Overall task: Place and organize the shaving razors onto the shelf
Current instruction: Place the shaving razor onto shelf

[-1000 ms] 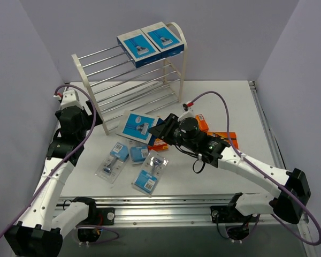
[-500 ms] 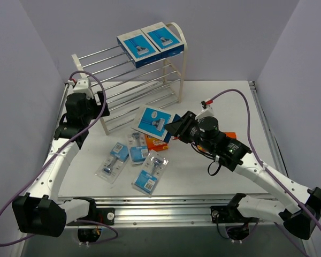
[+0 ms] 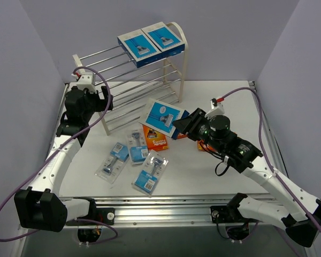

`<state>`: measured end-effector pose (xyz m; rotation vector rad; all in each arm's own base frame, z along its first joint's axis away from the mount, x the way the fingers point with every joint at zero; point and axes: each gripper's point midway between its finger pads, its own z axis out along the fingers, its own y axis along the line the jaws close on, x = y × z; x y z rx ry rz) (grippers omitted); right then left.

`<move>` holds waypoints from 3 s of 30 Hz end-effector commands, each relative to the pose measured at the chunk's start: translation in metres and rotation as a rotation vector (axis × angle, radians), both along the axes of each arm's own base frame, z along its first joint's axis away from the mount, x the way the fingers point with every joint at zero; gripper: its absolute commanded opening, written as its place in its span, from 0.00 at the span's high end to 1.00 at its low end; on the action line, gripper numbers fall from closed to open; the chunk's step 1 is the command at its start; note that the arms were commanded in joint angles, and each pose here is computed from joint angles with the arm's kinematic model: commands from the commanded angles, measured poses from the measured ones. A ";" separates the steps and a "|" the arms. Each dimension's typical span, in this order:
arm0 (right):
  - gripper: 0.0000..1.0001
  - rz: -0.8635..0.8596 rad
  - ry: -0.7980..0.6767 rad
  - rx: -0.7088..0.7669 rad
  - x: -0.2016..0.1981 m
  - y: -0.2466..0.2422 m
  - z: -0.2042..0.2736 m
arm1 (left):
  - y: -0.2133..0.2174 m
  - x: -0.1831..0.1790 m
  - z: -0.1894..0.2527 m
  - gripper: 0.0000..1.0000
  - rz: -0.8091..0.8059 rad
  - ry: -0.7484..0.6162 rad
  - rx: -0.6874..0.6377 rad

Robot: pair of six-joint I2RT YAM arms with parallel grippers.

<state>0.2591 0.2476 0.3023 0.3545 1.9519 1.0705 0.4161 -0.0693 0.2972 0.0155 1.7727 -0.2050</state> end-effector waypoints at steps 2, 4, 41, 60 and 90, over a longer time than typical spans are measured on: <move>1.00 -0.027 -0.135 0.092 0.001 -0.009 0.062 | -0.021 -0.001 0.045 0.06 -0.116 -0.153 -0.048; 1.00 -0.026 -0.136 0.096 0.001 -0.008 0.064 | -0.027 -0.005 0.047 0.06 -0.149 -0.165 -0.061; 1.00 -0.017 -0.384 0.245 0.052 0.039 0.221 | -0.034 -0.067 0.028 0.06 -0.177 -0.130 -0.129; 1.00 -0.140 -0.459 0.365 0.106 0.123 0.251 | -0.034 -0.077 0.033 0.06 -0.119 -0.160 -0.085; 1.00 -0.240 -0.371 0.385 0.170 0.182 0.180 | -0.017 -0.091 0.030 0.06 0.046 -0.123 -0.037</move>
